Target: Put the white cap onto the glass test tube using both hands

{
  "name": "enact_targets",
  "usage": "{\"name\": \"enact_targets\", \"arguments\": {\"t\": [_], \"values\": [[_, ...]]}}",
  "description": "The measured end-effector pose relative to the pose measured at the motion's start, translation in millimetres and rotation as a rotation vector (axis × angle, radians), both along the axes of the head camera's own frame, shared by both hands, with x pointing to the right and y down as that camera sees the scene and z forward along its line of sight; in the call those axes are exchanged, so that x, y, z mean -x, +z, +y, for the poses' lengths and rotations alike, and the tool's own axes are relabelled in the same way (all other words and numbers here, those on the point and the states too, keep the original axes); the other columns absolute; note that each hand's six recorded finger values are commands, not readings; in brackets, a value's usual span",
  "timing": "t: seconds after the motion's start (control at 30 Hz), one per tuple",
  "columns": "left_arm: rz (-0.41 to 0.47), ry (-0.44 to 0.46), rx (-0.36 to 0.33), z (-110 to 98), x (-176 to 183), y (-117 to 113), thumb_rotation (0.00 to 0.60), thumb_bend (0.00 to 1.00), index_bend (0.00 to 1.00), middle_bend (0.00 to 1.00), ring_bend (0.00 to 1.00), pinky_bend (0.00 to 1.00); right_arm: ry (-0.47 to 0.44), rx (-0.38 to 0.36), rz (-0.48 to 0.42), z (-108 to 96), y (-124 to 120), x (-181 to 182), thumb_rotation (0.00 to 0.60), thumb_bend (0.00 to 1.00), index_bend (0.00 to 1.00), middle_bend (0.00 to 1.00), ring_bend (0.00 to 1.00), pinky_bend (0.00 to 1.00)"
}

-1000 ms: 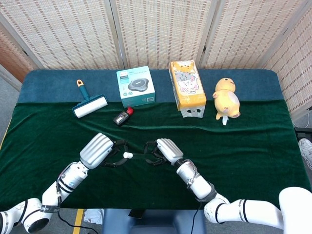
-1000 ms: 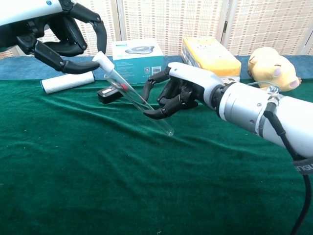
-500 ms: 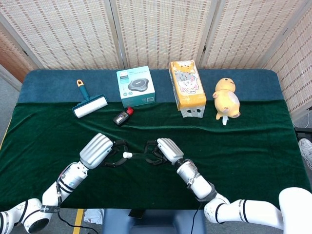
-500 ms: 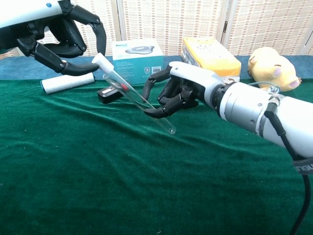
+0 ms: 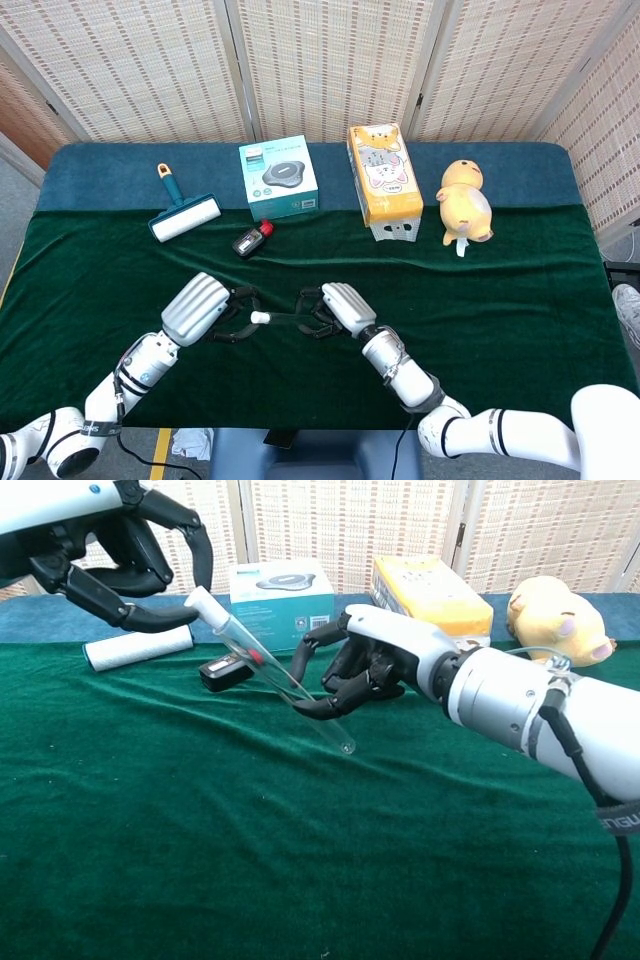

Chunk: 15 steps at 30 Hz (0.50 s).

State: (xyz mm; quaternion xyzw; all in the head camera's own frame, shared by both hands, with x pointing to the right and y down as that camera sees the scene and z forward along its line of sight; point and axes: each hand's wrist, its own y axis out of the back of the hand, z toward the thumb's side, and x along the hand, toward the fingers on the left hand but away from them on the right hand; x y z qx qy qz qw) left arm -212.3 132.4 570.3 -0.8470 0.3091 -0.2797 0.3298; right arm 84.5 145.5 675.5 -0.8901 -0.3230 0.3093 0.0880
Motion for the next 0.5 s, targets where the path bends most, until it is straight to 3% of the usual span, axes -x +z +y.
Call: {"name": "enact_targets", "arguments": {"t": [0.5], "values": [[0.016,-0.007,0.012,0.4,-3.9,4.2,0.600,0.52,0.61,1.00,0.97,0.96,0.010,0.000,-0.024,-0.4,-2.1,7.9,0.600,0.73,0.92,1.00,1.00,1.00]]}}
